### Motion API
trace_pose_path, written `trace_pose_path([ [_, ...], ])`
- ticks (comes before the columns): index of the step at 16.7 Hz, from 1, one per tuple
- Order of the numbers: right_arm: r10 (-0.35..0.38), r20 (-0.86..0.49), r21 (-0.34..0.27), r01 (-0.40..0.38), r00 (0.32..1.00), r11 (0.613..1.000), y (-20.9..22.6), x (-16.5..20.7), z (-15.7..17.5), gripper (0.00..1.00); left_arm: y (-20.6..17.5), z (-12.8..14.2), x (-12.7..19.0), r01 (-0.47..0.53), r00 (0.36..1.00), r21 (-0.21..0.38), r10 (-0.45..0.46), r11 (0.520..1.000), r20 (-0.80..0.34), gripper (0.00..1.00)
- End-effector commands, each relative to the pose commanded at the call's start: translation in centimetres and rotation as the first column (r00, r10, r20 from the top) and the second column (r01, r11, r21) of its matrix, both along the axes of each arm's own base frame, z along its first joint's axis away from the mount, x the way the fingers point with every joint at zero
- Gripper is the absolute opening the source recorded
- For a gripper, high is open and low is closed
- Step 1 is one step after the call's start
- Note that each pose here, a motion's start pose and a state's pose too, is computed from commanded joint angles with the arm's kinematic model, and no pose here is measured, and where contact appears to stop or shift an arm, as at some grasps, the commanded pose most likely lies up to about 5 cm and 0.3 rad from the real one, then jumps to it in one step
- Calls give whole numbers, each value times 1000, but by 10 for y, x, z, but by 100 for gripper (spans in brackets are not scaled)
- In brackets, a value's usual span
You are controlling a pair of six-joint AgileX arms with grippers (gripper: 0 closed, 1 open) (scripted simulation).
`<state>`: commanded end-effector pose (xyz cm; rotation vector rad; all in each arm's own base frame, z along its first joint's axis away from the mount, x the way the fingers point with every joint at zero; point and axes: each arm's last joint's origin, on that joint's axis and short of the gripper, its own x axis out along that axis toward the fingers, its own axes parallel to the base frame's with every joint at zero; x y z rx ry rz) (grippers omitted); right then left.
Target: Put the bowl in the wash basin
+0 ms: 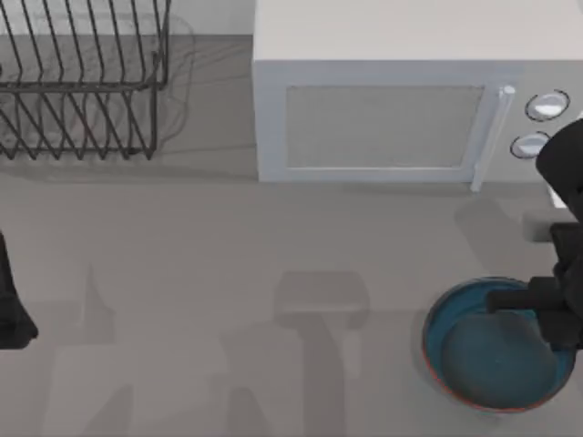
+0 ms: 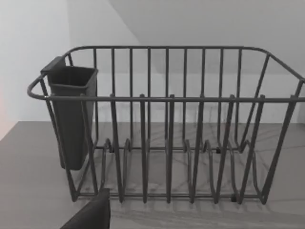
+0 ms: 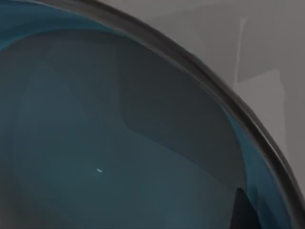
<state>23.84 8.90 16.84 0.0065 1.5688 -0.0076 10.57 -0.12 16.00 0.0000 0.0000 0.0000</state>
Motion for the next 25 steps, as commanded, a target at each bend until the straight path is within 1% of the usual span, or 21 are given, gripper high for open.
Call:
trace_pose_path([
  [4,-1,-35,-13,1,999,1000,-1,-2,57,0,0,0,0,0,1000,0,0,1000,0,100],
  [6,-2,-28,-10,1,1000,1000,-2,-6,84,0,0,0,0,0,1000,0,0,1000,0,100],
  [8,-1,-9,-3,1,1000,1000,-4,-10,104,0,0,0,0,0,1000,0,0,1000,0,100],
  [10,-1,0,0,1,1000,1000,-5,-12,111,0,0,0,0,0,1000,0,0,1000,0,100],
  [14,1,-4,-1,-1,1000,1000,-4,-12,110,0,0,0,0,0,1000,0,0,1000,0,100],
  [15,-4,8,10,4,1000,1000,-6,-11,111,0,0,0,0,0,1000,0,0,1000,0,100],
  [17,-30,64,58,26,997,998,-14,-6,115,0,0,0,0,0,1000,0,0,1000,0,100],
  [19,-74,158,128,53,985,990,-27,2,120,0,0,0,0,0,1000,0,0,1000,0,100],
  [21,-131,281,206,74,951,976,-44,13,124,0,0,0,0,0,1000,0,0,1000,0,100],
  [23,-192,422,274,77,886,959,-66,27,127,0,0,0,0,0,1000,0,0,1000,0,100],
  [25,-241,570,318,60,785,946,-92,40,127,0,0,0,0,0,1000,0,0,1000,0,100],
])
